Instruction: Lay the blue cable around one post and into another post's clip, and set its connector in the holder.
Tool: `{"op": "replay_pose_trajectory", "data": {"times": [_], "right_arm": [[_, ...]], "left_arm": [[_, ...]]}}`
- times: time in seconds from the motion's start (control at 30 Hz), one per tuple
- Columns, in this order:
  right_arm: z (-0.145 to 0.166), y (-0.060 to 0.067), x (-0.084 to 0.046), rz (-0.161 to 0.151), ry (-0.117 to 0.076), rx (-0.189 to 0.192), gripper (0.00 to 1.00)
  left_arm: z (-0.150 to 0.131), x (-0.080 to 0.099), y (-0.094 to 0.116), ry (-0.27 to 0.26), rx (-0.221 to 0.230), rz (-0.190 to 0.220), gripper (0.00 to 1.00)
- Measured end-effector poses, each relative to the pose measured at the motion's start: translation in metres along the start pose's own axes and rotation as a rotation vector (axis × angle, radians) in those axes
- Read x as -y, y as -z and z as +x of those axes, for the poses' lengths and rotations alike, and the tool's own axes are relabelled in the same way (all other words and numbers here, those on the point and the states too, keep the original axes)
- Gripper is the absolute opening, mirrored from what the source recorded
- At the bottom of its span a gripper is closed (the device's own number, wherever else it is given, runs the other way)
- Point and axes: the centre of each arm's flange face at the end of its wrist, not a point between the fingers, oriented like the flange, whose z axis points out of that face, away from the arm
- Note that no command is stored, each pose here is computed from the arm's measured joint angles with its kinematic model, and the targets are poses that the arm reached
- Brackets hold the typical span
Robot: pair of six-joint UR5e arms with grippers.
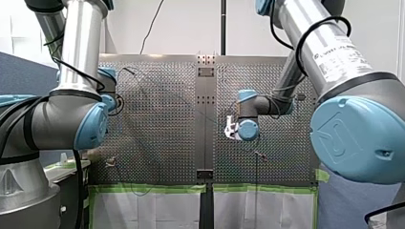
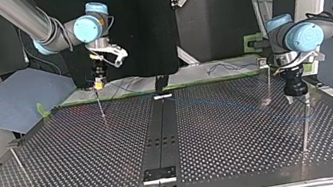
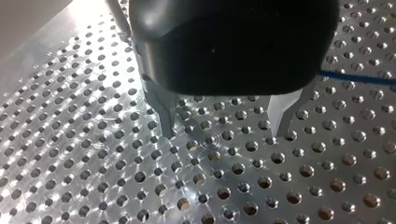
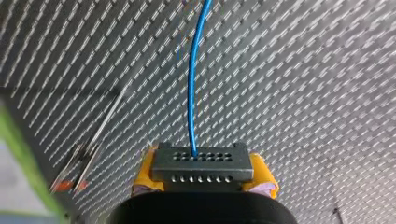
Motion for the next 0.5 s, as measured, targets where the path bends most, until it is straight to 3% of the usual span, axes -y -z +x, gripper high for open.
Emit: {"op": "replay_pose_trajectory", "data": {"times": [0.13,0.3,0.5], "right_arm": [[-0.011,0.0,-0.021,-0.019,0.001,0.03,0.0],[-0.024,0.0,-0.045,-0.025,-0.011,0.052,0.0],[-0.024,-0.013,-0.068,-0.023,-0.033,0.037,0.0]], "left_arm": [[0.001,0.001,0.0,0.0,-0.004,0.003,1.0],[0.002,0.003,0.001,0.0,-0.007,0.007,1.0],[0.003,0.005,0.001,-0.001,-0.01,0.01,1.0]]}}
